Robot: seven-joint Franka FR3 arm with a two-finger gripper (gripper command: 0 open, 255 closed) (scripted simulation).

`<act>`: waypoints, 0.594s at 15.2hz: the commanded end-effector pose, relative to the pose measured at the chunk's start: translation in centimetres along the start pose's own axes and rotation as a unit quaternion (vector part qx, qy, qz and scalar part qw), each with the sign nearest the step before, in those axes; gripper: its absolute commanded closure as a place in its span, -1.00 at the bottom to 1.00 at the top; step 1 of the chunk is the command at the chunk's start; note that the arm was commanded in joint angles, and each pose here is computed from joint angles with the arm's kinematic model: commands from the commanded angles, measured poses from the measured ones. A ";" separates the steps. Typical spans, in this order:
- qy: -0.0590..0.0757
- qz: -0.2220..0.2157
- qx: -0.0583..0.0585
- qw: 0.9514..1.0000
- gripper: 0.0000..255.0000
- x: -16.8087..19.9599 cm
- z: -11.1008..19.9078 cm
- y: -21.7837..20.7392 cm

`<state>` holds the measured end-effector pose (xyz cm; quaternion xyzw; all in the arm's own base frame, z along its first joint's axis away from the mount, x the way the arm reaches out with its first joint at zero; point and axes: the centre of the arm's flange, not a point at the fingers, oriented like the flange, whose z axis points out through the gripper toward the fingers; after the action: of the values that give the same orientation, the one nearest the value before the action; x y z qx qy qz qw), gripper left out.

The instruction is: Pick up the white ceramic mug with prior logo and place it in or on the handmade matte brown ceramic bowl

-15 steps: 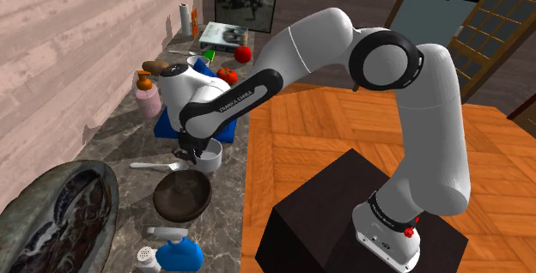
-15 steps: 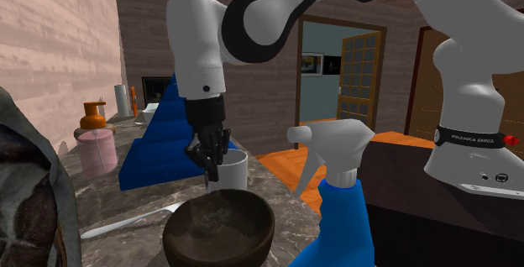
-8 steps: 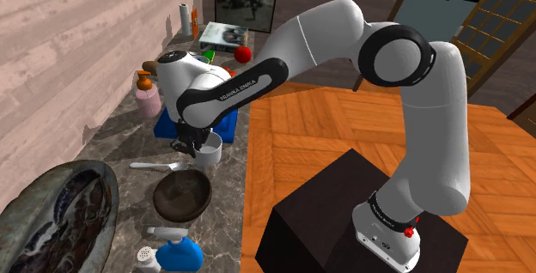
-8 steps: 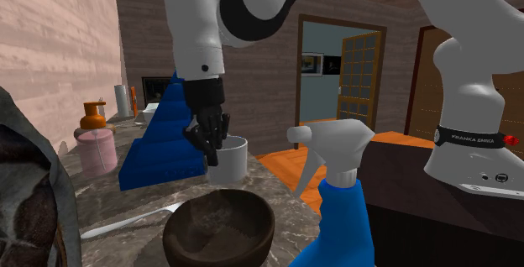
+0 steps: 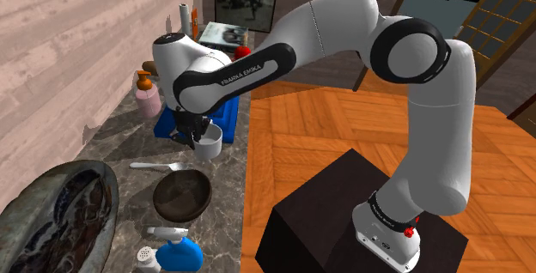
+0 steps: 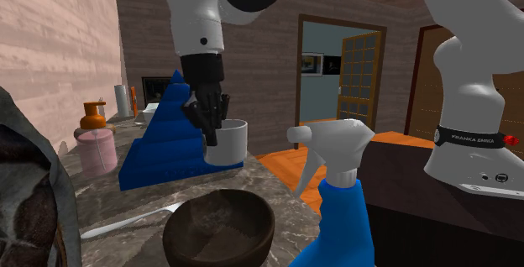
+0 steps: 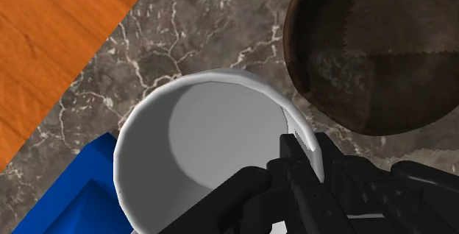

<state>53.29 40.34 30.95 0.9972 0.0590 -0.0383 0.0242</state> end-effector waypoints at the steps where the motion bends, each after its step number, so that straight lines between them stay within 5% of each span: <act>1: 0.000 0.000 0.000 1.000 1.00 0.0 -1.1 0.1; 5: 0.000 0.000 0.000 1.000 1.00 -0.2 -3.1 0.2; 9: 0.000 0.000 0.000 1.000 1.00 -2.5 -4.1 -4.4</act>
<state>51.28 43.73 34.85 0.9972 0.0595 -0.0383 0.0241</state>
